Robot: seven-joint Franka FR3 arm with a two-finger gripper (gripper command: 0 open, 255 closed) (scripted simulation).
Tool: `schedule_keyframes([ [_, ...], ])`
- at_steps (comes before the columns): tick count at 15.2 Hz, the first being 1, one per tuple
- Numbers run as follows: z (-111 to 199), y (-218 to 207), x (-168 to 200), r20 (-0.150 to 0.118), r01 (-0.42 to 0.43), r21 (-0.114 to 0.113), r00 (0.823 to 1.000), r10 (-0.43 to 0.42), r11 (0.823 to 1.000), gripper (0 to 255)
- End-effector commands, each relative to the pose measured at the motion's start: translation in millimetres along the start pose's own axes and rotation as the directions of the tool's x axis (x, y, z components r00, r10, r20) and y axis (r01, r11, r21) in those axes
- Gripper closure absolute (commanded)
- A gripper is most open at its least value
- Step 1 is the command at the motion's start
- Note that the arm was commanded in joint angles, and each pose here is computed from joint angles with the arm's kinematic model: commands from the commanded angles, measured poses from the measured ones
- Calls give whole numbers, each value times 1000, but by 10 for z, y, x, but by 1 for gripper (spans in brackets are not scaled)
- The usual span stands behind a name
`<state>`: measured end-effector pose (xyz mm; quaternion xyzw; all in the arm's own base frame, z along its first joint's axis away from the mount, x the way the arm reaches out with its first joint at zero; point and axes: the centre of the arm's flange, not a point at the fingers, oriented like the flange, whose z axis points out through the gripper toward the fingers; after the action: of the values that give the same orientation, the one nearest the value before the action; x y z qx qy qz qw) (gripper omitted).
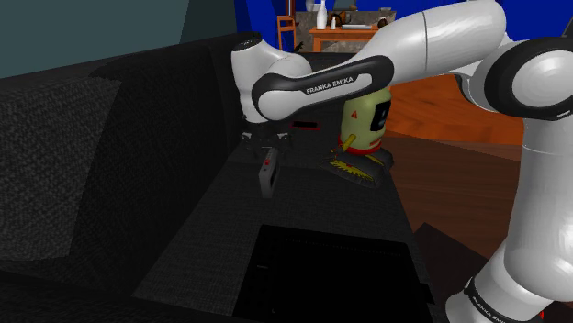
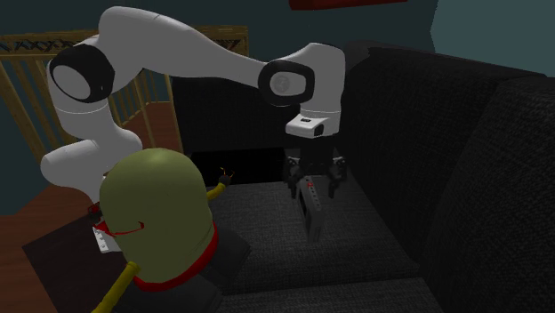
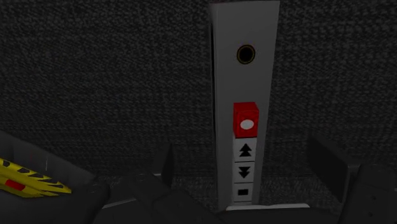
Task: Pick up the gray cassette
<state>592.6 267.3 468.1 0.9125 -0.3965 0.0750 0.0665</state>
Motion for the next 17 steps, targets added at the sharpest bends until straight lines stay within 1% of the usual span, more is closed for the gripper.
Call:
schedule_keyframes([
  [1, 61, -11, -12, 0, 0, 1, 1000, 0, 1000, 0],
  [2, 61, -12, -12, 0, 0, 1, 1000, 0, 1000, 0],
  [3, 62, -18, -9, 0, 0, 1, 1000, 0, 1000, 255],
  [12, 61, -12, -12, 0, 0, 1, 1000, 0, 1000, 255],
  [17, -198, 5, 38, 0, 0, 1, 1000, 0, 1000, 255],
])
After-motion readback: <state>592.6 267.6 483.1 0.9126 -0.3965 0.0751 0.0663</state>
